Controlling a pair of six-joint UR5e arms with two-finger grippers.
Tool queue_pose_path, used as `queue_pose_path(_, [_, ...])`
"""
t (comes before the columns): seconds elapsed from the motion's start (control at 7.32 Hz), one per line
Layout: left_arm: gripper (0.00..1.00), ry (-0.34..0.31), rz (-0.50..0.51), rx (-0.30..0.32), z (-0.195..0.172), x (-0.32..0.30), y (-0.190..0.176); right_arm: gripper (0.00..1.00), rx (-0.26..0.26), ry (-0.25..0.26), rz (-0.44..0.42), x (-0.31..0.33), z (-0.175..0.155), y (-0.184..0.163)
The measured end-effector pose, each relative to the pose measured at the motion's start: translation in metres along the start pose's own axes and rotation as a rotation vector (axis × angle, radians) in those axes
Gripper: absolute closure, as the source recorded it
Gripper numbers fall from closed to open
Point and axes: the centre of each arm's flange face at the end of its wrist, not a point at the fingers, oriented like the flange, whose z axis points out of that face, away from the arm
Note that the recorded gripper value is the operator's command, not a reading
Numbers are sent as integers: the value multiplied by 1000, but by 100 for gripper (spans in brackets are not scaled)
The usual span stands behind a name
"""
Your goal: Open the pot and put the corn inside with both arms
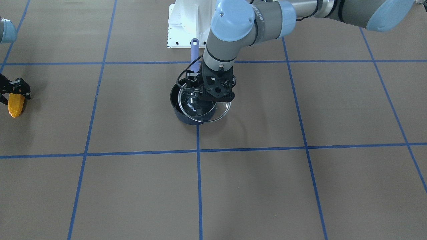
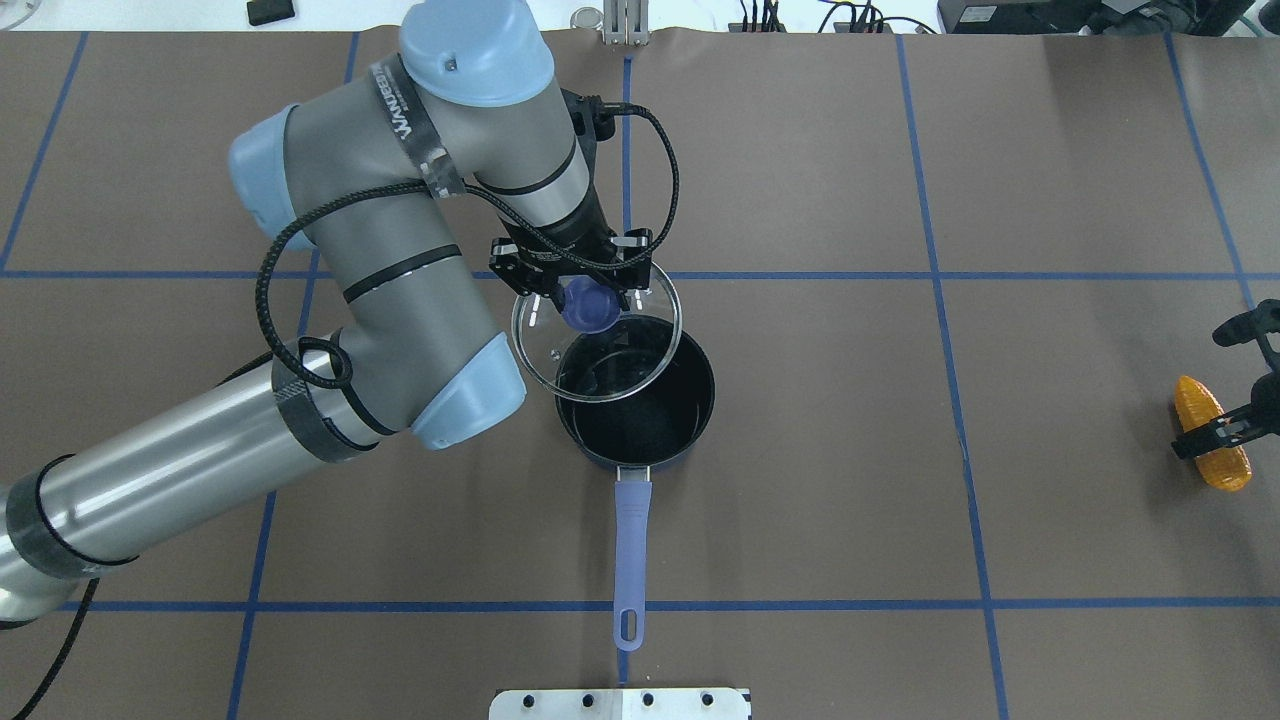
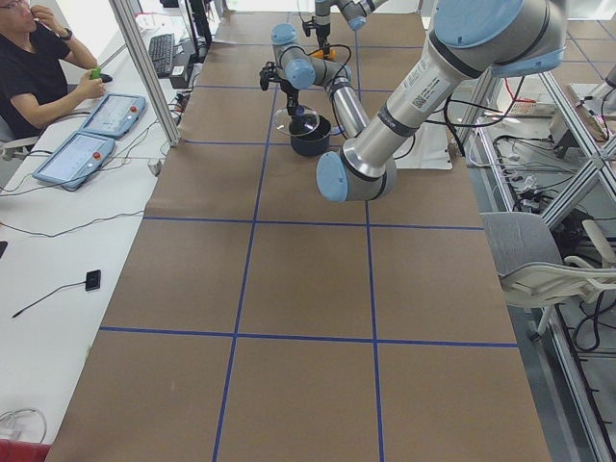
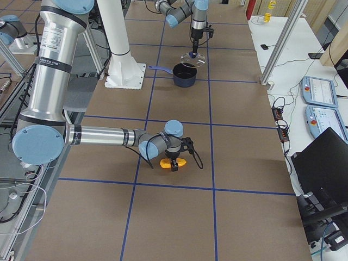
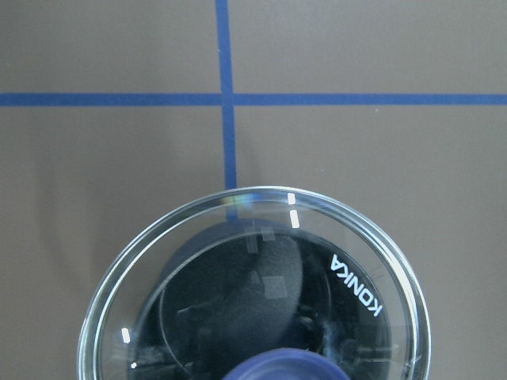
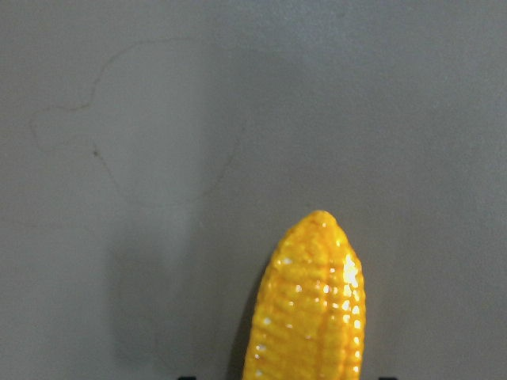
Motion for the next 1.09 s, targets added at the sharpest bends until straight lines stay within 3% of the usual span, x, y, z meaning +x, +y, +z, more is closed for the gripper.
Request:
queue_pose_path(0.27, [49, 4, 0, -4, -12, -25, -17, 65, 2, 0, -32, 0, -4, 4])
queue_pose_path(0.68, [48, -1, 27, 0, -20, -60, -23, 65, 16, -13, -52, -7, -15, 3])
queue_pose_path(1.09, [48, -40, 110, 24, -34, -153, -26, 65, 51, -41, -61, -33, -47, -23])
